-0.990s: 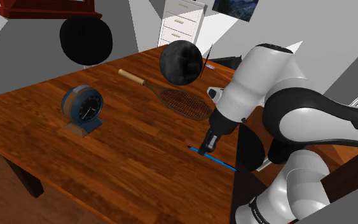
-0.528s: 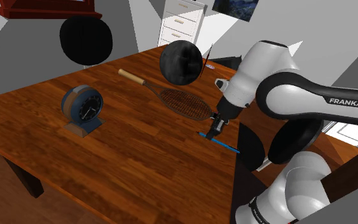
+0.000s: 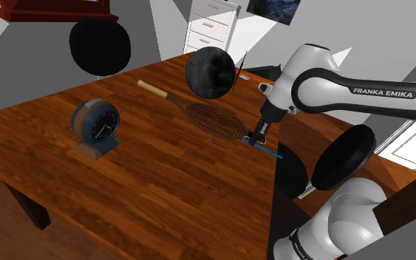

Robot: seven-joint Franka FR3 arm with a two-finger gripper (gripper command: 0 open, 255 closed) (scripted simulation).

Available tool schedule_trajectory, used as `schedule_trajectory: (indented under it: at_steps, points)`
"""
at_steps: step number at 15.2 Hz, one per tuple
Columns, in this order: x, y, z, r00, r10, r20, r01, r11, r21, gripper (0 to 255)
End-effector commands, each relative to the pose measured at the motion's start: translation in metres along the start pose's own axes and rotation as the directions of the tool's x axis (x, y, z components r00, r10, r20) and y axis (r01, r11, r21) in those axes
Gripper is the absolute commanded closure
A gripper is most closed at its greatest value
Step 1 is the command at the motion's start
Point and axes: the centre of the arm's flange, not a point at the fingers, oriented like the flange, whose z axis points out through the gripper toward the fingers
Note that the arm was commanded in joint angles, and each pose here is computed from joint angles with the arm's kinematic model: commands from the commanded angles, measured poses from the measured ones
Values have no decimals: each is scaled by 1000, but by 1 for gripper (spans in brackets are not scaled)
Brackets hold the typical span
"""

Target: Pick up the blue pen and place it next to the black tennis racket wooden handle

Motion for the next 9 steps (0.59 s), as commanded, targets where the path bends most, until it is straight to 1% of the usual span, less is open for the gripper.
schedule_trajectory:
  at_steps: [1, 5, 6, 9]
  points:
    - [-3, 27, -2, 1000, -1, 0, 1, 1000, -1, 255]
    - [-8, 80, -4, 1000, -1, 0, 1, 1000, -1, 255]
    - [-10, 101, -5, 1000, -1, 0, 1, 1000, -1, 255]
    - [-12, 102, 11, 1000, -1, 0, 1, 1000, -1, 255]
